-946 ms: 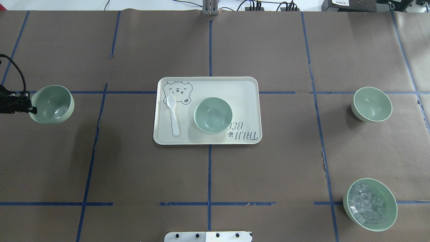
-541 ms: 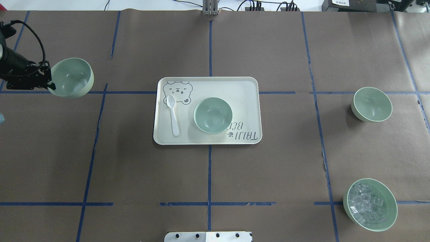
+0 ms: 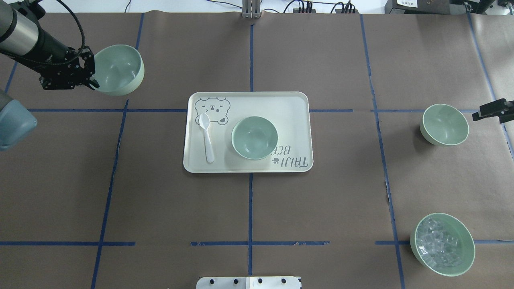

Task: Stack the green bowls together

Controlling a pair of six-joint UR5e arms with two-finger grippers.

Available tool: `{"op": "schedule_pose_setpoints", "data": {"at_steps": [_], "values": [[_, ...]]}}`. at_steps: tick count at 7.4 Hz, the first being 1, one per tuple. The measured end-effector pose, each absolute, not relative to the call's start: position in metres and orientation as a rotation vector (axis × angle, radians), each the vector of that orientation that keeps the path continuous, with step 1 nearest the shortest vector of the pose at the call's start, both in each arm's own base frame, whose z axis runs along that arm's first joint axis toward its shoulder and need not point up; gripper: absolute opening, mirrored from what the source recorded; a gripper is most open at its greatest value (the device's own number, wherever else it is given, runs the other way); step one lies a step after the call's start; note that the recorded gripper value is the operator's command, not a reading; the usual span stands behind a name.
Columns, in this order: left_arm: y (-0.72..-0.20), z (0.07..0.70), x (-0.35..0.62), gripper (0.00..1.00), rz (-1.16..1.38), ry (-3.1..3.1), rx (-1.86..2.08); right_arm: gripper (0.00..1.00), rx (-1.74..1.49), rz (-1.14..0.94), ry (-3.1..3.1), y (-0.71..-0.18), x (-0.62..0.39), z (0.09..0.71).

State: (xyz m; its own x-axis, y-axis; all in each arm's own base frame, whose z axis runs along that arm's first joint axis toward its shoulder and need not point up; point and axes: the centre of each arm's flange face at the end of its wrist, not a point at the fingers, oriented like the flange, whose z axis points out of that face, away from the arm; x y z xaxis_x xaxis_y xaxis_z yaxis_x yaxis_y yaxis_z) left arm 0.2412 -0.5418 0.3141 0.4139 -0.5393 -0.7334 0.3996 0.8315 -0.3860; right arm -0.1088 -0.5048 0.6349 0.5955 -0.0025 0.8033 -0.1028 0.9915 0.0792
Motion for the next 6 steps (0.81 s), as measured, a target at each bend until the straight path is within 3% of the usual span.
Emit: {"op": "schedule_pose_setpoints", "data": {"at_steps": [1,2,3,4,5,6], "values": [[-0.539,0.304,0.259,0.00,-0.610,0.978,-0.167,1.00,0.116,0.046,-0.928,-0.507,-0.122,0.639],[-0.536,0.294,0.279,0.00,-0.626,0.972,-0.175,0.93,0.110,0.031,-0.919,-0.506,-0.134,0.642],[-0.533,0.286,0.292,0.00,-0.634,0.967,-0.182,0.45,0.103,0.019,-0.908,-0.505,-0.144,0.646],[-0.533,0.277,0.300,0.00,-0.642,0.964,-0.189,0.08,0.098,0.009,-0.903,-0.504,-0.151,0.647],[-0.533,0.269,0.306,0.00,-0.652,0.964,-0.198,0.00,0.095,0.000,-0.904,-0.504,-0.156,0.647],[-0.531,0.264,0.313,0.00,-0.660,0.965,-0.210,0.00,0.093,-0.006,-0.905,-0.503,-0.159,0.647]]}}
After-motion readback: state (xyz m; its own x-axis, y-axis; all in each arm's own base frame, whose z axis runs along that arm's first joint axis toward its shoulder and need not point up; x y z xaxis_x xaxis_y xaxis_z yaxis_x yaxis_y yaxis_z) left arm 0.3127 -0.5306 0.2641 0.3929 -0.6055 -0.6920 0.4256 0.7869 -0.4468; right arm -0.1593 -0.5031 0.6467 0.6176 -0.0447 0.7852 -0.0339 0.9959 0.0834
